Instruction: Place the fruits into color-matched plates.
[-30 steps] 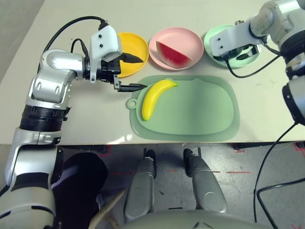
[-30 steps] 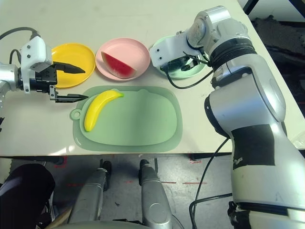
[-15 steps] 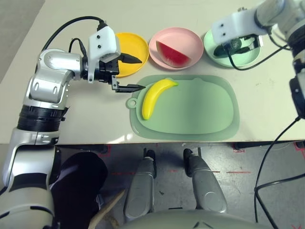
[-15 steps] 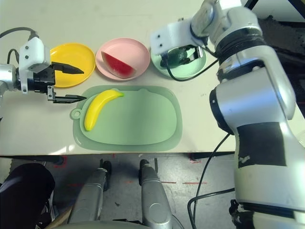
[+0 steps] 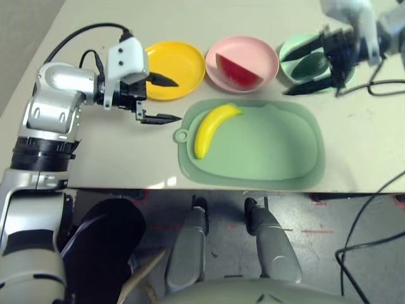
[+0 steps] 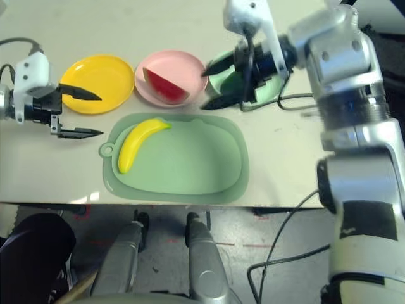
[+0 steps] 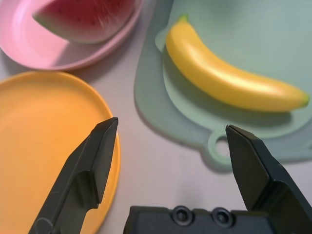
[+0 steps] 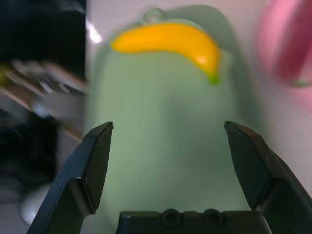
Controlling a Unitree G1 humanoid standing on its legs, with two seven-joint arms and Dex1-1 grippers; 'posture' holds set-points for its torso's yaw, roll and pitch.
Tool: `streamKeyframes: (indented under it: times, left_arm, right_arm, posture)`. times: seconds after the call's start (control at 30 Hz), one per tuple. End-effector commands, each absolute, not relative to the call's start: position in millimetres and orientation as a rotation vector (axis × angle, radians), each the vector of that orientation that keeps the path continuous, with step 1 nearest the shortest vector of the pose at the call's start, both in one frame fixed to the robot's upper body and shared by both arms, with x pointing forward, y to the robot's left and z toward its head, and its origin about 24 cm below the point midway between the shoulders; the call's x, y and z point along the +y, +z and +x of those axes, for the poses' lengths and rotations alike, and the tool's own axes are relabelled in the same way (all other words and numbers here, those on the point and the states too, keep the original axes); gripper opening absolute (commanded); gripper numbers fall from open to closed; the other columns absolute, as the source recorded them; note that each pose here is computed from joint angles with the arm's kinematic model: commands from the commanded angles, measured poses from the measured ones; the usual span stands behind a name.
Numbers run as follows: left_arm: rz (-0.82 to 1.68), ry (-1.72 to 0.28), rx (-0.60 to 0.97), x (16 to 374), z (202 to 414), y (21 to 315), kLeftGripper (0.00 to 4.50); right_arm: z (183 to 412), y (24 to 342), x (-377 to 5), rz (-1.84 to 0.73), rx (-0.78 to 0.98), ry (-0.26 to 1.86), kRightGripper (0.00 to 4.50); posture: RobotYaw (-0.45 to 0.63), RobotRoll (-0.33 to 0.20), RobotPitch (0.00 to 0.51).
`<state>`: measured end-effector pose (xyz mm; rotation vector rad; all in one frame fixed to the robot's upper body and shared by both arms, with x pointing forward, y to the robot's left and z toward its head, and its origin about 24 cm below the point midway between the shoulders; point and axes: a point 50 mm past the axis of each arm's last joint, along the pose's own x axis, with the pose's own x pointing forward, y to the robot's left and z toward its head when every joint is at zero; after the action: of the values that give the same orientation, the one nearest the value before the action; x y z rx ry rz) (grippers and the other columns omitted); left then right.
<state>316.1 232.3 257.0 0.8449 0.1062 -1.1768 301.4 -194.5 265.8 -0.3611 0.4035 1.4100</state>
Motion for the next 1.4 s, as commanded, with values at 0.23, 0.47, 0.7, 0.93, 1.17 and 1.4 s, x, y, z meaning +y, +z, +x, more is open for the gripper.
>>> streamKeyframes:
  times: [0.23, 0.47, 0.7, 0.93, 1.17, 1.4]
  left_arm:
    - [1.024, -1.193, 0.08, 235, 320, 270, 4.5]
    - [1.453, -1.367, -0.117, 217, 323, 285, 4.5]
    - [1.822, -1.477, -0.525, 180, 322, 293, 4.5]
    - [1.959, -1.575, -0.832, 136, 319, 292, 4.5]
    - [2.051, -1.661, -0.984, 115, 314, 286, 4.5]
    - [2.198, -1.801, -0.937, 107, 312, 278, 4.5]
  right_arm:
    - [265, 205, -185, -0.143, 0.093, 1.287, 4.46]
    - [256, 161, -191, -0.104, -0.052, 1.158, 4.46]
    - [252, 144, -199, -0.183, -0.201, 1.144, 4.46]
    - [241, 122, -209, -0.26, -0.26, 1.217, 4.46]
    - [235, 113, -217, -0.254, -0.239, 1.207, 4.46]
    - [238, 122, -208, -0.231, -0.267, 1.2, 4.46]
  posture:
    - [-0.09, 0.0, 0.385]
    - [-0.07, 0.0, 0.377]
    - [-0.09, 0.0, 0.361]
    - [-0.09, 0.0, 0.347]
    - [-0.1, 0.0, 0.34]
    - [-0.1, 0.0, 0.325]
